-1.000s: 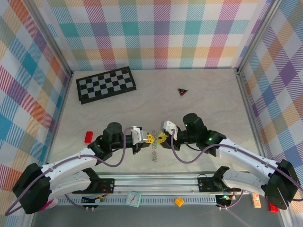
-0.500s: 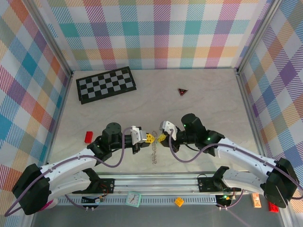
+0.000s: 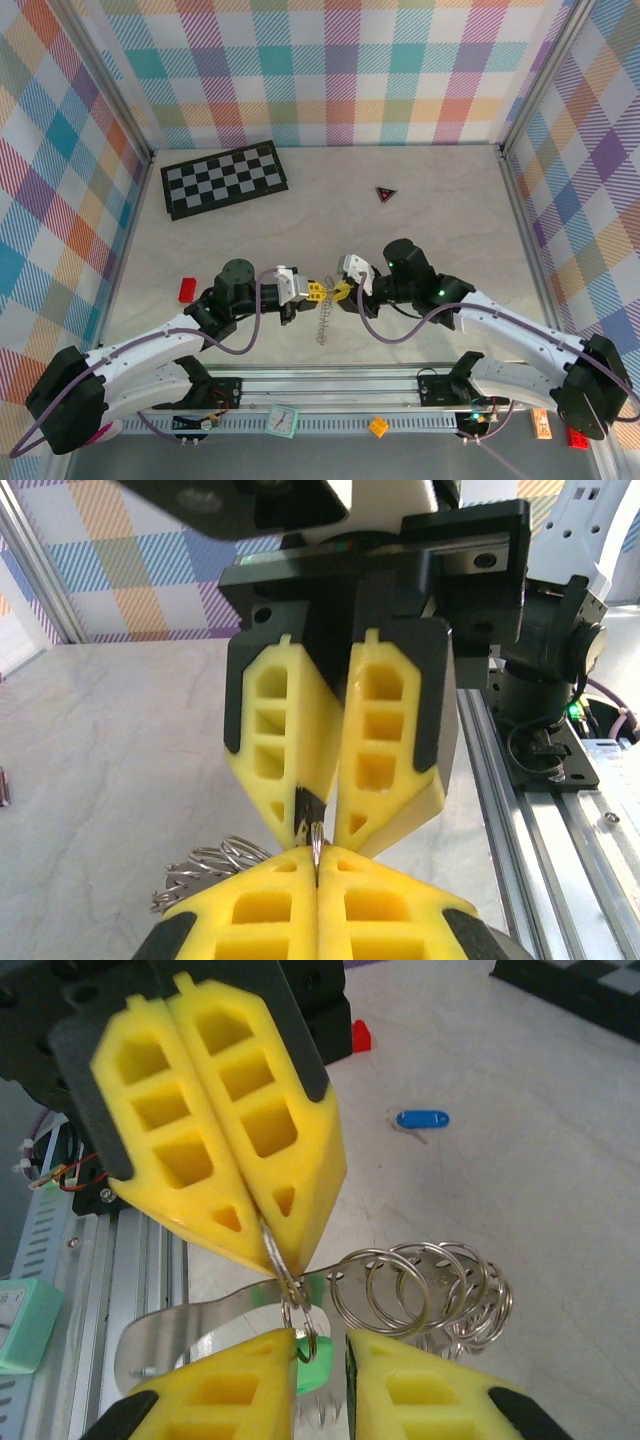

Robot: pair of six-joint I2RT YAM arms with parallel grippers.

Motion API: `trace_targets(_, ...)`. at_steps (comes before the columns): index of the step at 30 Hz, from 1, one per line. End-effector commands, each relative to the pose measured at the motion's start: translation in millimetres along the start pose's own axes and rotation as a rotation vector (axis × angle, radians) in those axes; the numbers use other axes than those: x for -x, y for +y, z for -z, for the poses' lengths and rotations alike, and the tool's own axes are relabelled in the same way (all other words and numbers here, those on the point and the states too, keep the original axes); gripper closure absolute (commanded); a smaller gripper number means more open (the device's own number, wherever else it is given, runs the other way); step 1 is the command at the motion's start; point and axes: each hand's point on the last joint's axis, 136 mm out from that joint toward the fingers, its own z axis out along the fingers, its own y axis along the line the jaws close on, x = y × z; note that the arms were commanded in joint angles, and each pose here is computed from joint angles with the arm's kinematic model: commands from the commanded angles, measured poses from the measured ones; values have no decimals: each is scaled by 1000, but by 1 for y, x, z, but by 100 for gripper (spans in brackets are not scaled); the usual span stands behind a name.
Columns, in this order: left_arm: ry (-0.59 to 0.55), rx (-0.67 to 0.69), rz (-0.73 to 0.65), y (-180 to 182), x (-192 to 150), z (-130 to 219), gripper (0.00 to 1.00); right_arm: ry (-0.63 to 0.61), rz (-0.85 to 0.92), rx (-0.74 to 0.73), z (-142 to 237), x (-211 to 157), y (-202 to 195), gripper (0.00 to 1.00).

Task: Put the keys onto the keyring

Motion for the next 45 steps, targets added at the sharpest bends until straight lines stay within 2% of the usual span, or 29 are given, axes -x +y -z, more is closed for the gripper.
trace_targets(1, -82, -14, -30, -3, 17, 3, 100, -65, 59, 17, 4, 10, 5, 79)
trace_targets(17, -110, -27, -22, -2, 19, -2, 100, -106, 80, 59, -1, 16, 9, 81)
trace_targets(24, -124, -29, -22, -3, 20, -2, 100, -108, 92, 63, -4, 17, 8, 89)
trace_targets(28, -120, -26, -12, -2, 18, -3, 100, -117, 115, 56, -4, 20, 7, 100)
trace_targets(30, -114, -14, -7, 0, 17, -3, 100, -117, 128, 50, -3, 20, 6, 100)
trace_targets(34, -53, 35, 3, 8, 6, -3, 78, -78, 162, 34, -2, 15, 4, 100)
trace_targets(35, -34, 43, 2, 9, 4, -2, 76, -52, 171, 35, -2, 12, 4, 100)
trace_targets(41, 102, 22, -17, 8, -10, -2, 72, 48, 193, 49, -1, 4, 4, 100)
trace_targets(45, 133, 0, -30, 8, -10, -4, 73, 79, 199, 56, 1, 6, 3, 100)
